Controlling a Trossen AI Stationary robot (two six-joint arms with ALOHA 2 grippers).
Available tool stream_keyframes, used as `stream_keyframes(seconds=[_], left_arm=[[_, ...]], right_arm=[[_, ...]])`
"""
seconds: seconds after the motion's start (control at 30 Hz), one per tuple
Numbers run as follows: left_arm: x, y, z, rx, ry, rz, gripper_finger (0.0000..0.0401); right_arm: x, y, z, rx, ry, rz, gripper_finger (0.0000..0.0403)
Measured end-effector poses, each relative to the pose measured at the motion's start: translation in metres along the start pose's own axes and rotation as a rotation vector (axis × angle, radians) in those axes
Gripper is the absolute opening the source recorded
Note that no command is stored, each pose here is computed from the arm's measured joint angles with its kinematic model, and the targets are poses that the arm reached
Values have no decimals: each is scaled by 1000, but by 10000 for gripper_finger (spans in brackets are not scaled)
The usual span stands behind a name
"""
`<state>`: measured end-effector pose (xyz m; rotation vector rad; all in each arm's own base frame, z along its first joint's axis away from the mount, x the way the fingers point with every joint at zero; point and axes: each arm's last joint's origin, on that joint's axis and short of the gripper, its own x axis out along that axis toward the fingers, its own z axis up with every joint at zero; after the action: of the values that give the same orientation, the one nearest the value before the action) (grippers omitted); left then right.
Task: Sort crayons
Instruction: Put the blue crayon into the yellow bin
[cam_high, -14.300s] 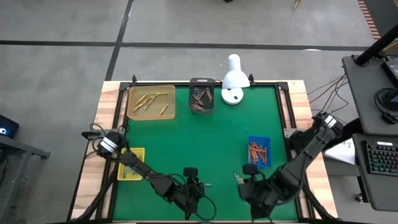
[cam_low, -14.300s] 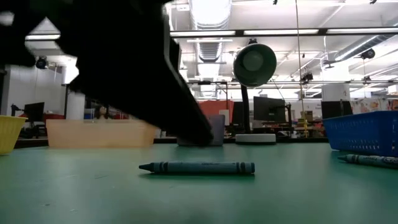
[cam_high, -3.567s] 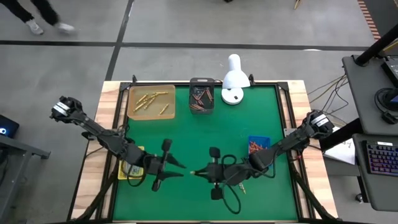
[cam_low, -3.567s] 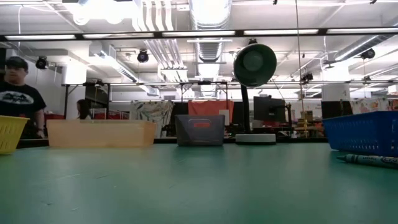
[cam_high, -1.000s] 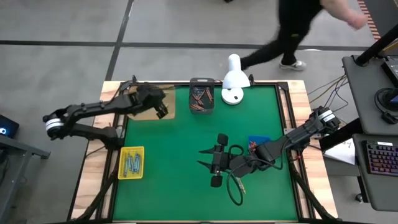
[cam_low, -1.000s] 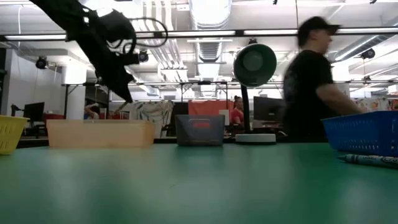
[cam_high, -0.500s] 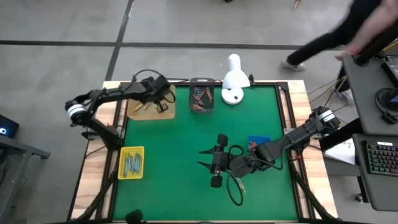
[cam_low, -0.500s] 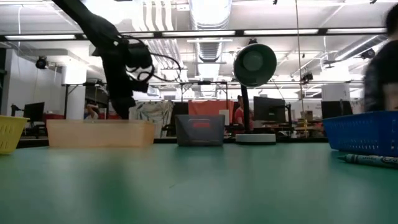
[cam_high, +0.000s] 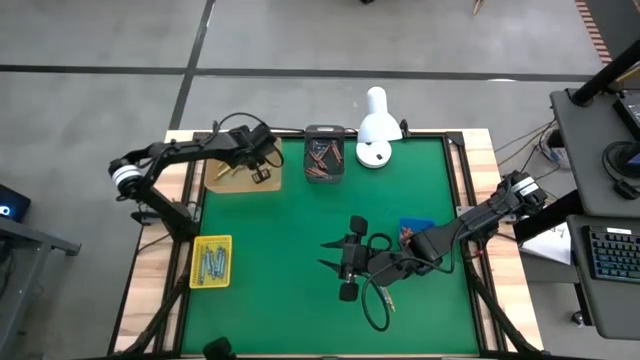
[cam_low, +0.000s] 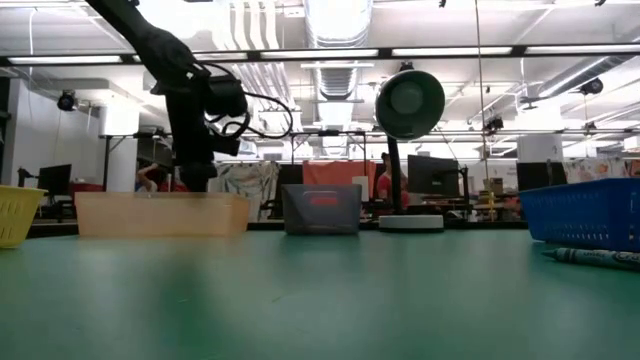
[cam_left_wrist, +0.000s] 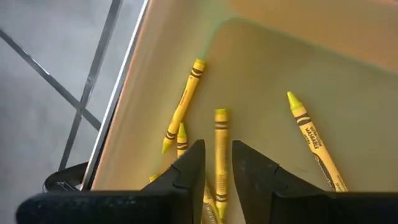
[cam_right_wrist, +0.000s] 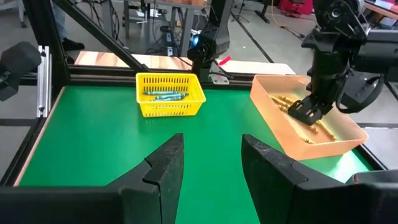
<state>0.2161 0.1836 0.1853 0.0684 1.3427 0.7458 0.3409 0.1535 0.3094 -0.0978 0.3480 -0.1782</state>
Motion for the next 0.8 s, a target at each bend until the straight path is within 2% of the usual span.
stream_keyframes(seconds=[0.27,0.57,0.8], left_arm=[[-21,0,1,-100,-77,0,68],[-82,-22,2,-161,-319,-130,68],[-140,-57,0,-114,-597,-255,68]], right_arm=[[0,0,-2,50,21,-2,151],[-1,-1,-12,165,109,-5,150],[-2,5,-17,335,221,191,151]])
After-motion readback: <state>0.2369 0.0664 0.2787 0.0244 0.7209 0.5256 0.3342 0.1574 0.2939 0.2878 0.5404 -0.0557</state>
